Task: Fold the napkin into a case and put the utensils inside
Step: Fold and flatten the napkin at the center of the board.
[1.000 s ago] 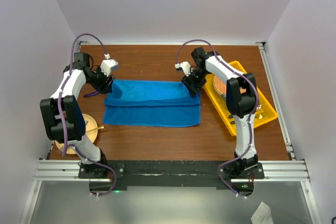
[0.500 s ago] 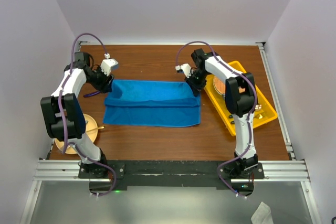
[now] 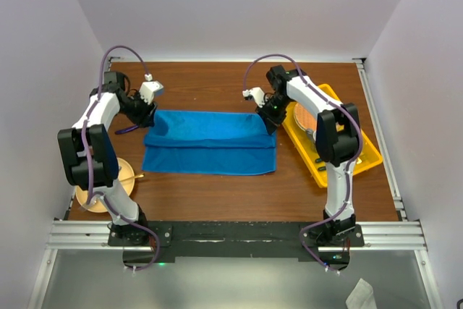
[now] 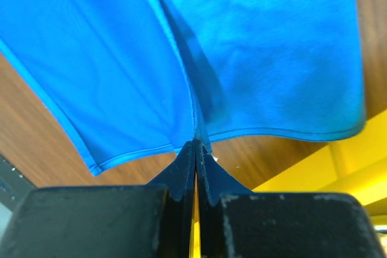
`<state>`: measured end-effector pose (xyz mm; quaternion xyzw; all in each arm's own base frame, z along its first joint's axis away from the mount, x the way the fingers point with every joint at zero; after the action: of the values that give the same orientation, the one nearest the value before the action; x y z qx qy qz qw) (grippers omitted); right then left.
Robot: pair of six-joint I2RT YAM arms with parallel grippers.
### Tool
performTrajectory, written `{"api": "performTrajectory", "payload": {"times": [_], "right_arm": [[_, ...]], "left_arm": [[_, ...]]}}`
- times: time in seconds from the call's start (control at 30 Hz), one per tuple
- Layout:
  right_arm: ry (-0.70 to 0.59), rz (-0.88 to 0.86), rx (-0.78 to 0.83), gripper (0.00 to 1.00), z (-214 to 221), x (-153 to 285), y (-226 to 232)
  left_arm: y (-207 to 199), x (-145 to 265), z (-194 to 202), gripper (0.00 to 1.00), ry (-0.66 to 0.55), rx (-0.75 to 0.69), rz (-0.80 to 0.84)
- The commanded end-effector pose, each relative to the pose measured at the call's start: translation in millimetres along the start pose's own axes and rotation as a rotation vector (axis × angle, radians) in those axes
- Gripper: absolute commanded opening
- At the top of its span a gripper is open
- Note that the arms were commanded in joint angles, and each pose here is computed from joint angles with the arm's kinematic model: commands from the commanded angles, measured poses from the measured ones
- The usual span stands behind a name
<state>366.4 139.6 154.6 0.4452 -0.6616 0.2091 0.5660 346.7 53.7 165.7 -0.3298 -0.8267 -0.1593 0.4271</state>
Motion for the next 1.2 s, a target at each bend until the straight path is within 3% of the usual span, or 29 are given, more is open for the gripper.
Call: {"api": "performTrajectory", "payload": {"times": [0.0,0.43,0.6,0.73,0.83,1.17], "right_arm": [[-0.020,-0.034,0.028,0.00,3.0,14.8,11.2],[0.027,-0.138,0.059,0.00,23.1,8.7,35.0],[-0.021,-0.070,0.069,0.00,15.0,15.8,31.8],[-0.073,0.021,0.032,0.32,-6.6,20.9,14.9],[-0.067,0.064,0.012,0.43,-15.3,18.5,4.1],[0.008,0.098,0.020,0.53,-11.6,-2.4,-10.6]], "left_arm": [[6.4,4.2,-13.3,0.49,-0.032,-0.024,-0.015],[4.7,2.6,-10.0,0.47,-0.017,-0.039,-0.002],[5.2,3.2,-9.8,0.47,-0.018,-0.039,-0.009],[5.3,3.1,-10.6,0.47,-0.023,-0.035,-0.007],[6.3,4.5,-12.4,0.47,-0.025,-0.037,-0.012],[4.2,3.6,-10.3,0.47,-0.023,-0.036,-0.013]]}}
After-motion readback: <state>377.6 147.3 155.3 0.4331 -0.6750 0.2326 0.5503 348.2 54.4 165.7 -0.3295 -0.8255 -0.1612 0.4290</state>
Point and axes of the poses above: each gripper's point midway between its finger pads, its own x axis back along the fingers, its own y axis along the line the jaws close on, z = x × y, the point moved 10 cm from there along x, back along the fingers
